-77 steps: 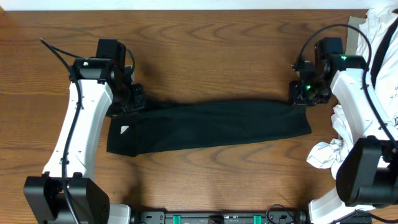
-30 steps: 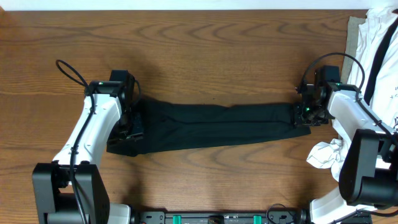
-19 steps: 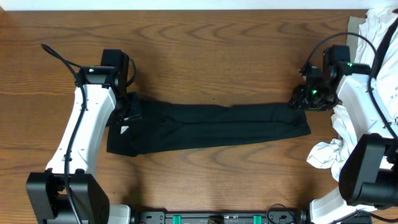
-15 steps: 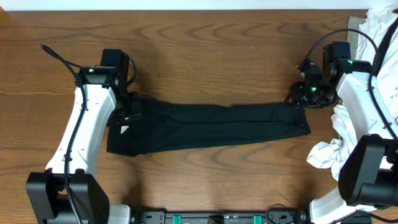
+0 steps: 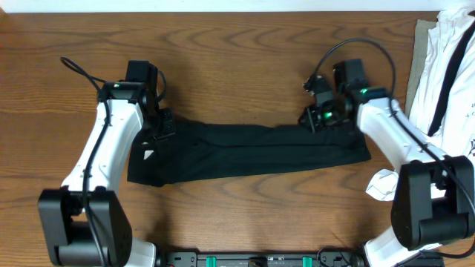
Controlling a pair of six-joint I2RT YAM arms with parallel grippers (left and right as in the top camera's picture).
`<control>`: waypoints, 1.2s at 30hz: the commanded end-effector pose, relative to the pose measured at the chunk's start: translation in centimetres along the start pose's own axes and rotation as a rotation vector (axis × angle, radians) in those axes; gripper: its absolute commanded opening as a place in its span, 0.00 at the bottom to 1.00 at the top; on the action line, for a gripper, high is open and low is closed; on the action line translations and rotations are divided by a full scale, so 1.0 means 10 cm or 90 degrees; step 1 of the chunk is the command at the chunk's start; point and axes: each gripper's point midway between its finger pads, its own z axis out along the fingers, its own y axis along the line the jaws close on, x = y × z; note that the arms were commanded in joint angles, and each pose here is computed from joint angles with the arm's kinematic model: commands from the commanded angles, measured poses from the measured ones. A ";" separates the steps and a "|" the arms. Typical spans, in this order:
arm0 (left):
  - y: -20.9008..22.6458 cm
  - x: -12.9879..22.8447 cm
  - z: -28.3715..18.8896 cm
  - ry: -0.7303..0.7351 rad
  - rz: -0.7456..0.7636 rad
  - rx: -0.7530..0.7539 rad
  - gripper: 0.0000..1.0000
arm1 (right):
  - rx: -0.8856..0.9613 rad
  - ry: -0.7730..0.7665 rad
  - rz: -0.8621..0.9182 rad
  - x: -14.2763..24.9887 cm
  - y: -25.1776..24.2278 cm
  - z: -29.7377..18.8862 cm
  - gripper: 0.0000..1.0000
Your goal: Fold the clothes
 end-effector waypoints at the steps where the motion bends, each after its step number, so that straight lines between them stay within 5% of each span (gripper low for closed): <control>1: 0.01 0.04 0.15 0.031 -0.008 -0.002 0.14 | -0.017 0.000 0.003 0.11 0.13 0.17 0.13; 19: 0.02 0.04 0.47 0.077 -0.009 -0.018 0.14 | -0.027 0.032 0.040 0.57 0.20 0.50 0.12; 26: 0.02 0.04 0.47 0.077 -0.009 -0.018 0.15 | -0.120 0.049 0.092 0.61 0.45 0.46 0.10; 36: 0.01 0.02 0.47 0.072 -0.009 -0.016 0.15 | -0.109 0.164 0.152 1.04 0.47 0.39 0.09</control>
